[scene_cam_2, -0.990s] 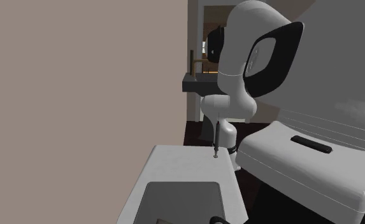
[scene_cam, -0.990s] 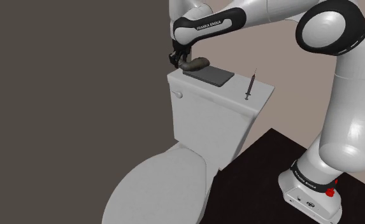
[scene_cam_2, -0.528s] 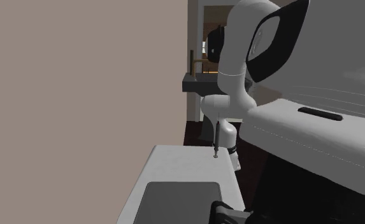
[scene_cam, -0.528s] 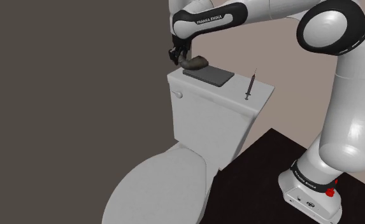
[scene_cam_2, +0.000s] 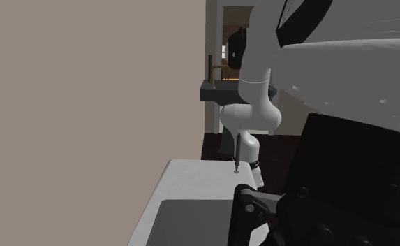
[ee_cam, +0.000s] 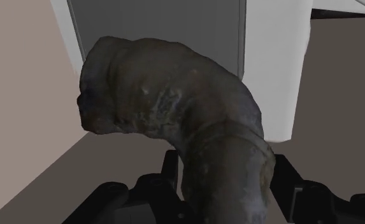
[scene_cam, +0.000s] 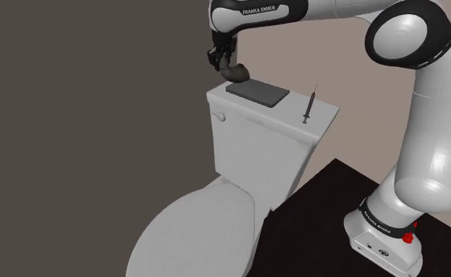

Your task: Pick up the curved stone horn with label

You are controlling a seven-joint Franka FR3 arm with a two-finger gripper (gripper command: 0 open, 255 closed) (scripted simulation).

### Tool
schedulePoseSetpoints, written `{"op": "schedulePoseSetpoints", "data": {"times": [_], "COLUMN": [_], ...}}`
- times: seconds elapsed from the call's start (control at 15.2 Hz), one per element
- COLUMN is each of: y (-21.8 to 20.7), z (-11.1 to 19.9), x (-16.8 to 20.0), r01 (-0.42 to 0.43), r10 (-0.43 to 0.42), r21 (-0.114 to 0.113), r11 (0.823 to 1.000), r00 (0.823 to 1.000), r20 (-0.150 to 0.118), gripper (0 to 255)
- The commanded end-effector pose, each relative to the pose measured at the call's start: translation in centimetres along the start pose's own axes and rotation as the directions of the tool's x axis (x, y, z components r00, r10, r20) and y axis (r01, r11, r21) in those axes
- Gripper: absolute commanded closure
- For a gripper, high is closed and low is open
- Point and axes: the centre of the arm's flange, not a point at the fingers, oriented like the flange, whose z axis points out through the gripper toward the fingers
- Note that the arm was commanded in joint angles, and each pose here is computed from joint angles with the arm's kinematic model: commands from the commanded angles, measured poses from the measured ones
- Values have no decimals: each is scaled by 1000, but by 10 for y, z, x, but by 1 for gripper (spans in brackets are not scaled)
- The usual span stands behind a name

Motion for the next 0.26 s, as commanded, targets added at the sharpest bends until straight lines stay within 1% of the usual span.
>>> {"op": "schedulePoseSetpoints", "data": {"times": [0.0, 0.2], "y": [4, 5], "z": [-12, -18], "x": [1, 2], "r01": [0, 0], "r10": [0, 0], "r21": [0, 0], "r11": [1000, 1000], "r00": [1000, 1000], "r20": [0, 0], "gripper": [255, 255]}}
